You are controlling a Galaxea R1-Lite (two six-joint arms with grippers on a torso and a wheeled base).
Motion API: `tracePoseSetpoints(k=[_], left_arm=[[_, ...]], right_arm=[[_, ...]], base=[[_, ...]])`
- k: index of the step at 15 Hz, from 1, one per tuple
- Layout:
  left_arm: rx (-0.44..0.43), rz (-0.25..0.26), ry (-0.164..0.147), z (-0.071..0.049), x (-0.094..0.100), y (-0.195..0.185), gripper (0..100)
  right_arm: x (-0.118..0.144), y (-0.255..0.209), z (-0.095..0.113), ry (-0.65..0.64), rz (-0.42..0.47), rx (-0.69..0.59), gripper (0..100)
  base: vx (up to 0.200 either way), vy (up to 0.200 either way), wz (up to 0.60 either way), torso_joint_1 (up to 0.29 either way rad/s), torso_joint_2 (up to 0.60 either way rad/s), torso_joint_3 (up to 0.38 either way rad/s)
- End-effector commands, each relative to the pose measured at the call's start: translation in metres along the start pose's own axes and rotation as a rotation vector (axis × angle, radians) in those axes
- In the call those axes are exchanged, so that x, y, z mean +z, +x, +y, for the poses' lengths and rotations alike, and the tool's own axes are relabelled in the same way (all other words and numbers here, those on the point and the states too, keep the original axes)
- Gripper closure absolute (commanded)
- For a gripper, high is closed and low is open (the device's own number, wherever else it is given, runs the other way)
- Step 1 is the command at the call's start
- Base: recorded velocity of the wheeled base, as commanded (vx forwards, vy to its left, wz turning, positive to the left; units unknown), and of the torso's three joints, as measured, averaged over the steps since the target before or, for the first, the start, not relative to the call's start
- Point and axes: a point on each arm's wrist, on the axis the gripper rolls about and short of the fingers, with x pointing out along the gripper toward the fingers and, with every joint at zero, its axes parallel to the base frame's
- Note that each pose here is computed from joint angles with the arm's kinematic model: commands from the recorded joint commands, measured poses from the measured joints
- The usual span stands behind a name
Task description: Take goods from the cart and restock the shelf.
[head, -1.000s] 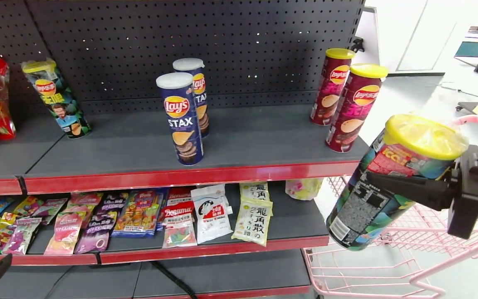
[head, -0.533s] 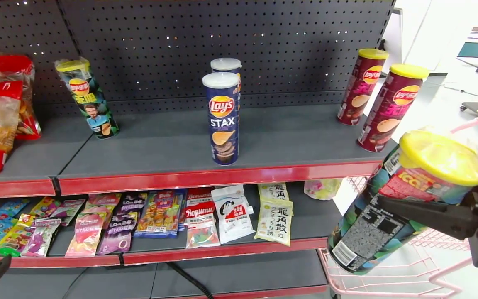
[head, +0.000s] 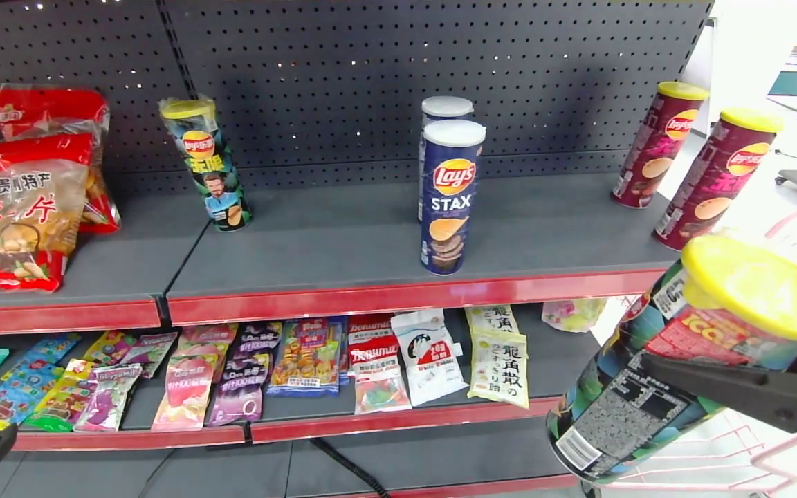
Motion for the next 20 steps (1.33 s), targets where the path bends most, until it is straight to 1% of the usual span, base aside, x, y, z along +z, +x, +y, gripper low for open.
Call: tracePoseSetpoints(k=[1,9,11,13,20], left_arm=[[0.000,0.003,0.000,0.0000,0.0000,0.0005,0],[-0.003,0.007,0.001,-0.0004,-0.0008,0.0011,0],[-0.003,0.008,0.001,-0.0004,-0.0008,0.0014,0],[-0.005,0.011,0.001,-0.0005,-0.0007,0.0021,0],[-0.005,0.011,0.003,-0.0005,-0.0007,0.0021,0]], right_arm=[[0.0002,-0.0004,0.0002,-0.001,-0.002,0.001,100],[-0.0006,0.0009,0.0002,0.000,0.003,0.007,100],[-0.0009,0.0011,0.0025,-0.006,0.002,0.022,100],[-0.0007,0.0035,0.0089,-0.018,0.002,0.060,100],[-0.0011,0.0042,0.0087,-0.017,0.005,0.060,100]], base=[[0.000,0.200,0.00,0.002,0.01,0.007],[0.000,0.200,0.00,0.000,0.00,0.004],[0.000,0.200,0.00,0.000,0.00,0.002],[0.000,0.200,0.00,0.000,0.00,0.005],[0.000,0.200,0.00,0.003,0.00,0.002]])
